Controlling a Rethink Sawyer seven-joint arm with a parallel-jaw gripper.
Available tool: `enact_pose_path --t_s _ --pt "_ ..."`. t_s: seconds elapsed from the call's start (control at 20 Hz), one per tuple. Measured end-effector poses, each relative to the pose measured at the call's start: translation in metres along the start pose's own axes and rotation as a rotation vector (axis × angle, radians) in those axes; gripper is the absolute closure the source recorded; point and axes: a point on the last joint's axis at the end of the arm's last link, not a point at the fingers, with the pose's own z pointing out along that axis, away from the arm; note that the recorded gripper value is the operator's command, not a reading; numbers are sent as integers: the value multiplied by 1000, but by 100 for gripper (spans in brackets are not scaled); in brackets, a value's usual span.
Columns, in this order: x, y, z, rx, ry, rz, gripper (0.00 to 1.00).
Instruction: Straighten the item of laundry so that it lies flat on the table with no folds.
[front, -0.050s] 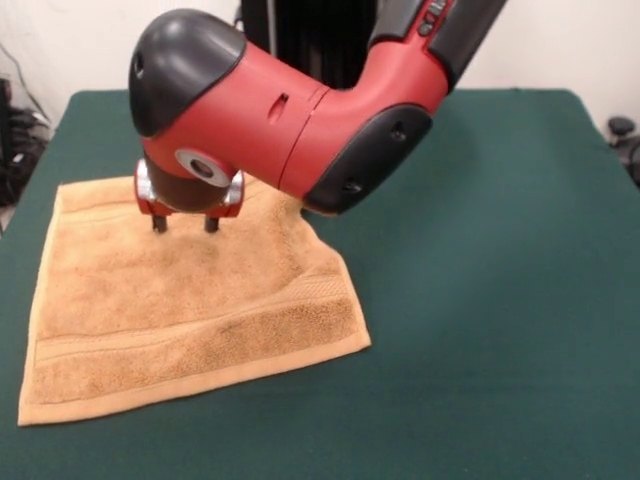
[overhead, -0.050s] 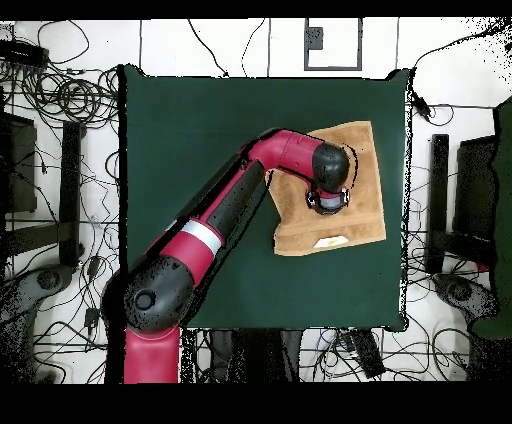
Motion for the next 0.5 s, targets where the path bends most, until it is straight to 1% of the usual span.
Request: enact_pose_path --t_s 0.25,0.4,0.5 --pt "-3 -10 0 51 -18 3 0" --pt "-4 -17 0 67 -29 7 0" --pt "-6 -27 1 81 -46 17 0"
